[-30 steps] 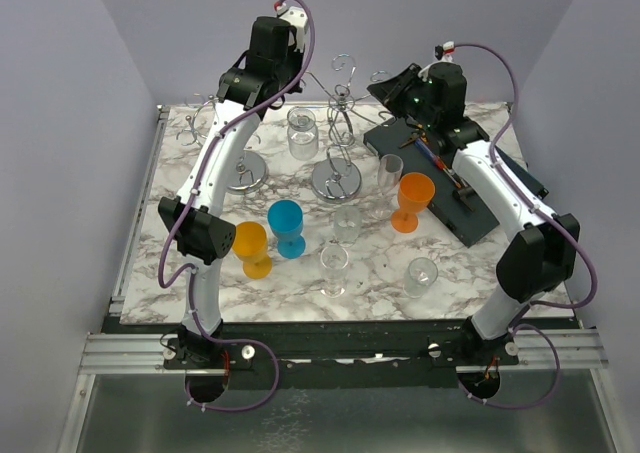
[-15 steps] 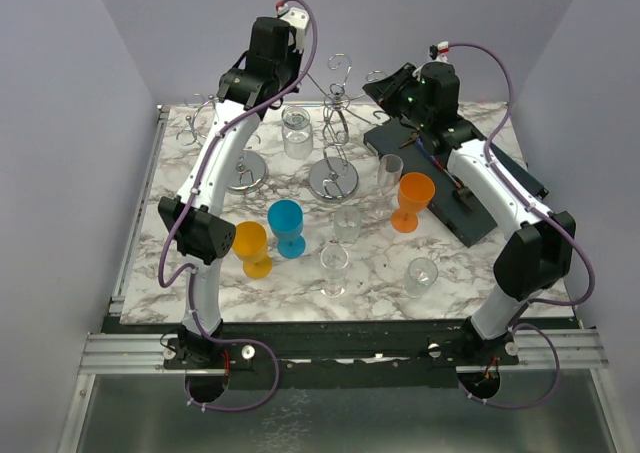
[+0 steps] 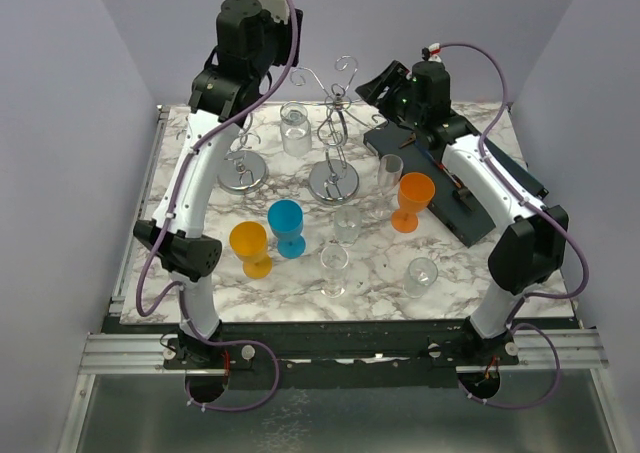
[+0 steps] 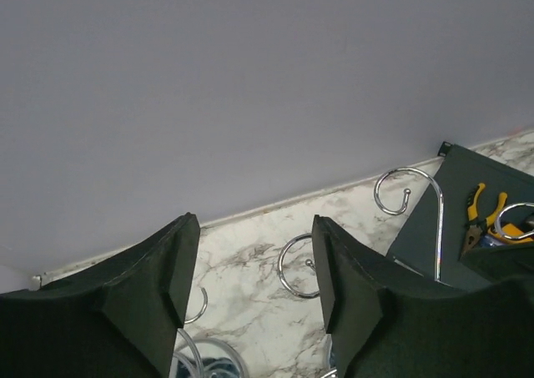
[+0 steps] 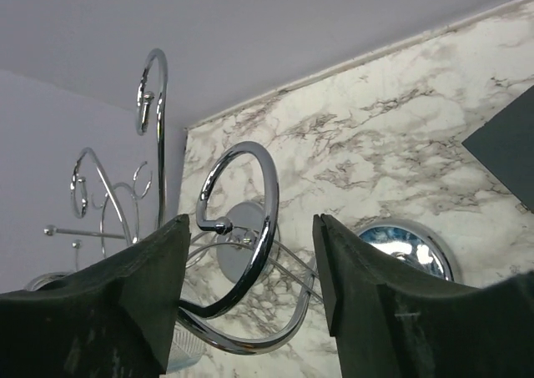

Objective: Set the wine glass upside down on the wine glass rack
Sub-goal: Adjust the wine rack at the center of the board.

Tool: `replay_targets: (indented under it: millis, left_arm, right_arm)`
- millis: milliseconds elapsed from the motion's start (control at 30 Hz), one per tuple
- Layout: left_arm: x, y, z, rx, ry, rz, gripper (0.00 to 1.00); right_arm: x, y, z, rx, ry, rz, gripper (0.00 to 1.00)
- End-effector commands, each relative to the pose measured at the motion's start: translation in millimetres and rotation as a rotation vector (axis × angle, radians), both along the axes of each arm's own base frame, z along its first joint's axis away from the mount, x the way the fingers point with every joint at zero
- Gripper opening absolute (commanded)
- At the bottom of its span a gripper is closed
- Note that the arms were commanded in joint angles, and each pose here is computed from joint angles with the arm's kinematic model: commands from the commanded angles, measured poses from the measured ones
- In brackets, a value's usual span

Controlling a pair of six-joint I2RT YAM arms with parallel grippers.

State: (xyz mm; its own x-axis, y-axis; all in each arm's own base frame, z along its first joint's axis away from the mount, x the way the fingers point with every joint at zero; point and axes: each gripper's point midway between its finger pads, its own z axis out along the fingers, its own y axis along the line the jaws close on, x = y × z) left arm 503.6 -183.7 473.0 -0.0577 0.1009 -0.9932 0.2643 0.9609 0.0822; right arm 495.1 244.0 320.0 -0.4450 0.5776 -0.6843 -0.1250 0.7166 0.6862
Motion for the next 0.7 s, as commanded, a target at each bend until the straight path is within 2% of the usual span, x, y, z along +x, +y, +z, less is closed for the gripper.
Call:
replay_targets:
  millis: [0,300,467,667]
  left_arm:
    - [-12.3,5.5,8.9,0.000,-0.017,-0.015,0.67]
    - [-33.9,18.8,-7.1,0.016,0.037,-0.024,0.93]
    - [-43.8,26.1,-14.8,0.028,0.070,-0.025,0.99]
    - [-55.5,38.2,-25.0,0.061,0.113,-0.003,0.99]
  right_arm:
    - [-12.0,-6.2,-40.3,-0.121,0.133,0.014,0.68]
    - [-23.2,-30.5,5.4,-0.167,0.057,0.013,0.95]
    - [-27.7,-42.3,16.7,-0.176,0.038,0.017,0.98]
    - [-32.5,-55.3,45.0,-0.178,-0.014,0.028,1.00]
